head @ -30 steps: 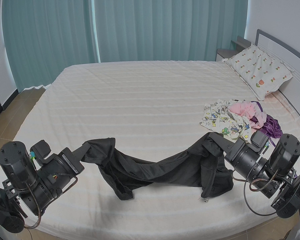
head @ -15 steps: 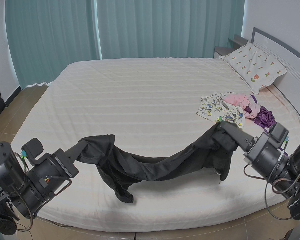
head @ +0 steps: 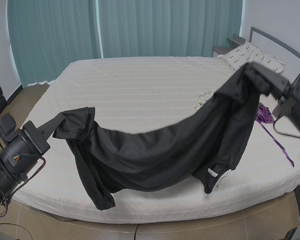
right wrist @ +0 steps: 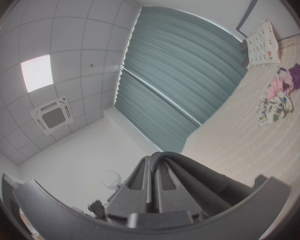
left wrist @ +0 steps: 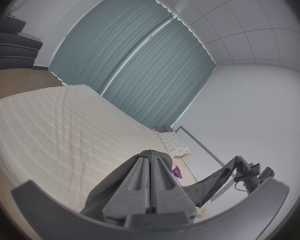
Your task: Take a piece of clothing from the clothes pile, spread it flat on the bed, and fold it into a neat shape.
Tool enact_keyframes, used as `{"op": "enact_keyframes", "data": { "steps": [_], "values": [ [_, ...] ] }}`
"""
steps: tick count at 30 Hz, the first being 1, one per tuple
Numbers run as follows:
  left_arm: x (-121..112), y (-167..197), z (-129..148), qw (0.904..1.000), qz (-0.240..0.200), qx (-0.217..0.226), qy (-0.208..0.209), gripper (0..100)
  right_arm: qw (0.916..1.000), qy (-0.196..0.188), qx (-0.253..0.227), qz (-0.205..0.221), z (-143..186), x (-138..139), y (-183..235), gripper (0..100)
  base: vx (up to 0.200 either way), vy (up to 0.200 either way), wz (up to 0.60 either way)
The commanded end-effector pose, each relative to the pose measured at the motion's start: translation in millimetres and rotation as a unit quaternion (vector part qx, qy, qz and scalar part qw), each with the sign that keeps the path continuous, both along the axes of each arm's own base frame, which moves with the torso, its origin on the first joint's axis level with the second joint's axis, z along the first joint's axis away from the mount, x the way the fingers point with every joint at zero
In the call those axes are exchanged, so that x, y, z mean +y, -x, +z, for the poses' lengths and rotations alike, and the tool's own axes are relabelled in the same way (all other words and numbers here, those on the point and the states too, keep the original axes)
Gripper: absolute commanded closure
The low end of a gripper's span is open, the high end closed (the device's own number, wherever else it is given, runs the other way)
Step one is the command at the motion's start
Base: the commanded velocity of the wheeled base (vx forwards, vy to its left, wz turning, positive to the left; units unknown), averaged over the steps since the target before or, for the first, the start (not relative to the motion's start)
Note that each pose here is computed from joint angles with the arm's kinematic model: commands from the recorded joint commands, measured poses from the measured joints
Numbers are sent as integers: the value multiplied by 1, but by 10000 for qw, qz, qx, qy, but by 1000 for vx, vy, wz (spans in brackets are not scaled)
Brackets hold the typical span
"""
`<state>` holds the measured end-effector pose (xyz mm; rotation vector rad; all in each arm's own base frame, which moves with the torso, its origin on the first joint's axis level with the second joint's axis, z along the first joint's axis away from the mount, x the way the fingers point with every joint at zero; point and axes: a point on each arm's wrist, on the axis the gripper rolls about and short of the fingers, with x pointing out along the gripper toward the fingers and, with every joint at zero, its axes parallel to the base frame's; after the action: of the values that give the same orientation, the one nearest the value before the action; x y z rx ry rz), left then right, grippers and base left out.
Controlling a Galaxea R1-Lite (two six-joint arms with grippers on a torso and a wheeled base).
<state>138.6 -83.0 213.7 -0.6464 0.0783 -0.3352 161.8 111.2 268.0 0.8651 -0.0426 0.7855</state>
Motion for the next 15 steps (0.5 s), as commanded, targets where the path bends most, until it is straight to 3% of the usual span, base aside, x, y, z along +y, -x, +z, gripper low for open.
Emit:
{"op": "enact_keyframes", "data": {
  "steps": [1,3,6,7,9,10,15],
  "values": [
    [6,-22,17,9991,418,-38,19,100,9984,-308,-141,-456,55,-17,-45,100,0,0,0],
    [5,-45,8,9984,525,209,-98,100,9979,-163,128,-609,44,-9,-89,100,0,0,0],
    [4,-60,-1,9975,541,436,-156,100,9965,-43,425,-720,25,-1,-118,100,0,0,0],
    [1,-75,-8,9964,545,633,-108,100,9943,92,704,-798,3,5,-144,100,0,0,0],
    [1,-77,-10,9962,546,667,-98,100,9940,104,732,-806,1,6,-148,100,0,0,0],
    [-3,-98,-18,9945,568,872,88,100,9907,218,1004,-894,-23,13,-172,100,0,0,0],
    [-5,-136,-40,9915,753,1064,66,100,9883,228,1087,-1046,-50,20,-200,100,40,0,0]
  ]
}}
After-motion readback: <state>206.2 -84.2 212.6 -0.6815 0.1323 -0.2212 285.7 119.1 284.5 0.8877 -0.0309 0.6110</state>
